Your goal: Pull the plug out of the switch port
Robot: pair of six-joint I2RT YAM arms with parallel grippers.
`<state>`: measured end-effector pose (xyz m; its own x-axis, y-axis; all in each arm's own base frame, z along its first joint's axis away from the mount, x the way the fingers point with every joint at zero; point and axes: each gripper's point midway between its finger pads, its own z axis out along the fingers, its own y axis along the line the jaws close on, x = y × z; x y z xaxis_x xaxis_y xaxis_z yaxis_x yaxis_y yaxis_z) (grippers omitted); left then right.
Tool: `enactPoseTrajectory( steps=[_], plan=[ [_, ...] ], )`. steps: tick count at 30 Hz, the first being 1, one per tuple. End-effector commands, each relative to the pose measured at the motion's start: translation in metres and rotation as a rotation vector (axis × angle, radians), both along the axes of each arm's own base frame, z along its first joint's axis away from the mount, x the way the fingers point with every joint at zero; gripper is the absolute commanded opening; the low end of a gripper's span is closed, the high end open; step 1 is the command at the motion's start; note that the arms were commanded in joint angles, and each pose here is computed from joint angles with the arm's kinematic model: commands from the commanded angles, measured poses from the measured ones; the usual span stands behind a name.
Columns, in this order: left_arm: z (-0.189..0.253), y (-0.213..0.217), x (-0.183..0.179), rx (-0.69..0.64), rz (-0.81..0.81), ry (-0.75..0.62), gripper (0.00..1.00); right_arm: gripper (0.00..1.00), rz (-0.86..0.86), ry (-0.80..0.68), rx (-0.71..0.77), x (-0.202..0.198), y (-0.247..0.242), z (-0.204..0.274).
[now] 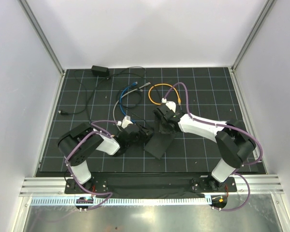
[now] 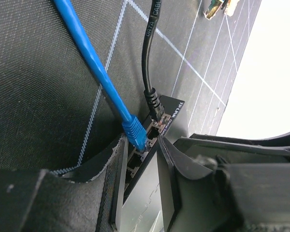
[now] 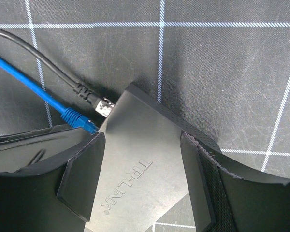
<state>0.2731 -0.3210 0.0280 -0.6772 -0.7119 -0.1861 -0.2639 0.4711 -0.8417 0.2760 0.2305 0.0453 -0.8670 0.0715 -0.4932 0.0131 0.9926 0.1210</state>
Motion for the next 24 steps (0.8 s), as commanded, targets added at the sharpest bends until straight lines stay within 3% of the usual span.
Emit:
enactPoseTrajectory(
  steps=[1, 7, 19, 24],
  plan=[
    [-0.021, 0.004, -0.003, 0.065, 0.006, 0.032, 0.35, 0.71, 0.015, 0.045, -0.008, -0.006, 0.001, -0.015],
    [-0.033, 0.010, -0.005, 0.075, 0.023, 0.043, 0.25, 0.70, 0.022, 0.051, -0.011, -0.007, 0.001, -0.016],
    [-0.059, 0.020, -0.029, 0.049, 0.054, 0.087, 0.25, 0.73, 0.045, 0.059, -0.029, 0.001, 0.008, -0.016],
    [-0.071, 0.027, -0.033, 0.019, 0.082, 0.096, 0.19, 0.73, 0.048, 0.069, -0.028, 0.000, 0.010, -0.017]
  ],
)
